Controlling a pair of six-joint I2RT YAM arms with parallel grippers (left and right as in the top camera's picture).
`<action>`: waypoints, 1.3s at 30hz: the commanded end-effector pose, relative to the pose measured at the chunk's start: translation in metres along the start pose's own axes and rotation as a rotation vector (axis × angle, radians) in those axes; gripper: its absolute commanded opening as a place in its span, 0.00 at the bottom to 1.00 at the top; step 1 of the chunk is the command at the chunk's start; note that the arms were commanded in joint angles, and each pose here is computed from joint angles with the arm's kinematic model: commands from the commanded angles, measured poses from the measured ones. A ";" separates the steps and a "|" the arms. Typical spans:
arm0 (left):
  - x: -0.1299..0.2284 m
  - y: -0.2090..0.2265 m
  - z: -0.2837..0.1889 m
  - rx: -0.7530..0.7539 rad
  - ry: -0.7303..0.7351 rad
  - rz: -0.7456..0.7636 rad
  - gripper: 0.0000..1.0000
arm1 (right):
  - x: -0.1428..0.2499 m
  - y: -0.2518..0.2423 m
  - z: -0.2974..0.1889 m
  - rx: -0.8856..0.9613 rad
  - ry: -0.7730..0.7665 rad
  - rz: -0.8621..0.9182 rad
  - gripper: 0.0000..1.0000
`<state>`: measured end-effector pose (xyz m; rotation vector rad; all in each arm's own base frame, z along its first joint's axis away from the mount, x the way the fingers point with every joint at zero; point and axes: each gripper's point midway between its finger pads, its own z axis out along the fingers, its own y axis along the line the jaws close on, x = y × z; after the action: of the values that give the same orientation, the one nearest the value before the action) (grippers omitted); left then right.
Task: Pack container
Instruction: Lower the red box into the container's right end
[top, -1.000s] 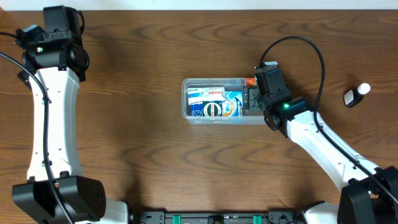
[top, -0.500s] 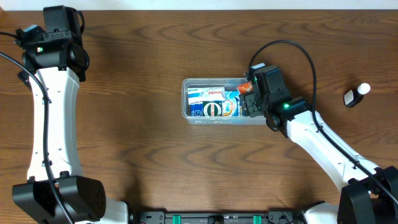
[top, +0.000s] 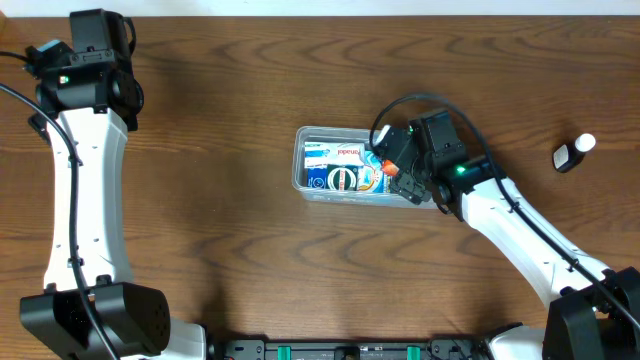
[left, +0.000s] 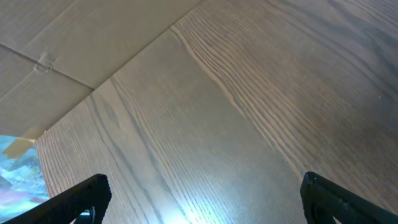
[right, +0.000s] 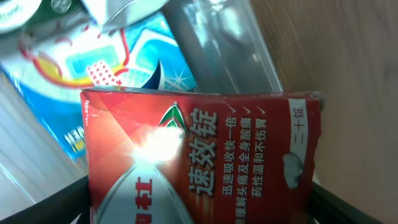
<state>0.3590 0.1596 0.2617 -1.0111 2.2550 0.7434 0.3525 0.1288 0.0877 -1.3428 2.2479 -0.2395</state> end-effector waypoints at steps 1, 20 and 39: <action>-0.001 0.002 0.001 -0.012 -0.004 0.004 0.98 | 0.001 -0.011 -0.001 0.018 0.002 -0.199 0.85; -0.001 0.002 0.001 -0.012 -0.004 0.004 0.98 | 0.009 -0.022 0.000 -0.006 -0.037 -0.146 0.91; -0.001 0.002 0.001 -0.012 -0.004 0.004 0.98 | 0.011 -0.018 0.000 -0.022 -0.027 -0.147 0.99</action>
<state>0.3590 0.1596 0.2617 -1.0111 2.2550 0.7434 0.3594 0.1095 0.0872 -1.5166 2.1460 -0.2576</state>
